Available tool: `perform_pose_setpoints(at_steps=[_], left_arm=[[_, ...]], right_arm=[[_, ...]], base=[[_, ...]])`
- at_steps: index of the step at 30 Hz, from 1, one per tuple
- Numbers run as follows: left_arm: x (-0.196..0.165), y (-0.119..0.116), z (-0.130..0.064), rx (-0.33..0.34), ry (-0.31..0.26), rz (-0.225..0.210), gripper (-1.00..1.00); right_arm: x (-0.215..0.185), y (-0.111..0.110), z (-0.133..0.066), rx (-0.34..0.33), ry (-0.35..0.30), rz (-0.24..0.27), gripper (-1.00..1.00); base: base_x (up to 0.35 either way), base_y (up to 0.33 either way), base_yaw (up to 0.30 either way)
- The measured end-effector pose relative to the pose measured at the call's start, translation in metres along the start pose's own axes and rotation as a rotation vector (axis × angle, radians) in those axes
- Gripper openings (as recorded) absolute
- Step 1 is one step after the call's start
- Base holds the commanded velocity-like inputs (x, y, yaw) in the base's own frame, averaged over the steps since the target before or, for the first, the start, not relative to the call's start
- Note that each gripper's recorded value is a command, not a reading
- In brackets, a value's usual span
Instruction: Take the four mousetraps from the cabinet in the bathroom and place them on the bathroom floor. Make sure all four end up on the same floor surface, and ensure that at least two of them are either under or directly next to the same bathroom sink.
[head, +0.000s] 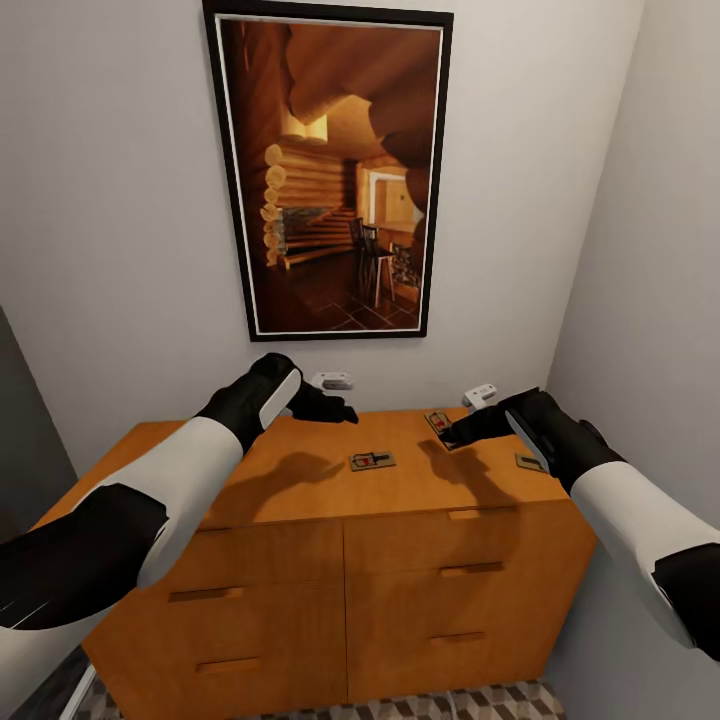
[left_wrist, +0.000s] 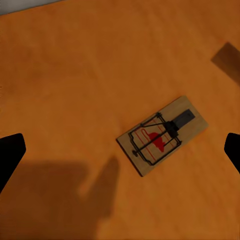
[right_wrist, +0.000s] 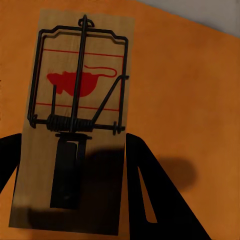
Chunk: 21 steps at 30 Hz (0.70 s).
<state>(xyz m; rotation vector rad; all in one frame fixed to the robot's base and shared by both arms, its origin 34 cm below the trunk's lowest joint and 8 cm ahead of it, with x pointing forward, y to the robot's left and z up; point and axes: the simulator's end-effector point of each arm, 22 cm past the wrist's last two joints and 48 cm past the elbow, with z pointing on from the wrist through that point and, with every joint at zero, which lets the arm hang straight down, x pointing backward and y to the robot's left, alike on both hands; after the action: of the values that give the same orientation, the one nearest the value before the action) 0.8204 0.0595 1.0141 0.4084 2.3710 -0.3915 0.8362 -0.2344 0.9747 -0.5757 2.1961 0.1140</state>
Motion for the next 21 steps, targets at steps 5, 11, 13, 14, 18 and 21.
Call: perform_pose_setpoints(at_steps=[5, 11, 13, 14, 18, 21], left_arm=[[0.0008, 0.0010, 0.0002, -0.001, 0.002, -0.001, 1.00], [0.0017, 0.0070, -0.0007, -0.007, 0.003, -0.007, 1.00], [0.0015, 0.0070, -0.0012, -0.008, 0.002, -0.007, 1.00], [0.0013, 0.0069, -0.0017, -0.008, 0.001, -0.006, 1.00], [-0.0002, 0.0062, -0.0044, -0.009, -0.003, -0.005, 1.00], [-0.0015, 0.0055, -0.0068, -0.009, -0.007, -0.004, 1.00]], right_arm=[[0.0000, 0.0001, 0.0000, 0.000, 0.000, 0.001, -1.00], [-0.0002, 0.0003, -0.0001, -0.001, 0.000, 0.001, -1.00], [-0.0006, 0.0006, -0.0006, -0.002, -0.001, 0.001, -1.00], [-0.0008, 0.0006, -0.0010, -0.002, -0.002, 0.001, -1.00], [-0.0027, 0.0009, -0.0034, -0.001, -0.006, 0.001, -1.00], [-0.0045, 0.0012, -0.0054, -0.001, -0.009, -0.001, -1.00]], base=[[0.000, 0.000, 0.000], [0.000, 0.000, -0.002], [0.000, 0.000, -0.078], [0.000, 0.000, -0.134], [0.000, 0.000, -0.179], [0.000, 0.000, -0.206]])
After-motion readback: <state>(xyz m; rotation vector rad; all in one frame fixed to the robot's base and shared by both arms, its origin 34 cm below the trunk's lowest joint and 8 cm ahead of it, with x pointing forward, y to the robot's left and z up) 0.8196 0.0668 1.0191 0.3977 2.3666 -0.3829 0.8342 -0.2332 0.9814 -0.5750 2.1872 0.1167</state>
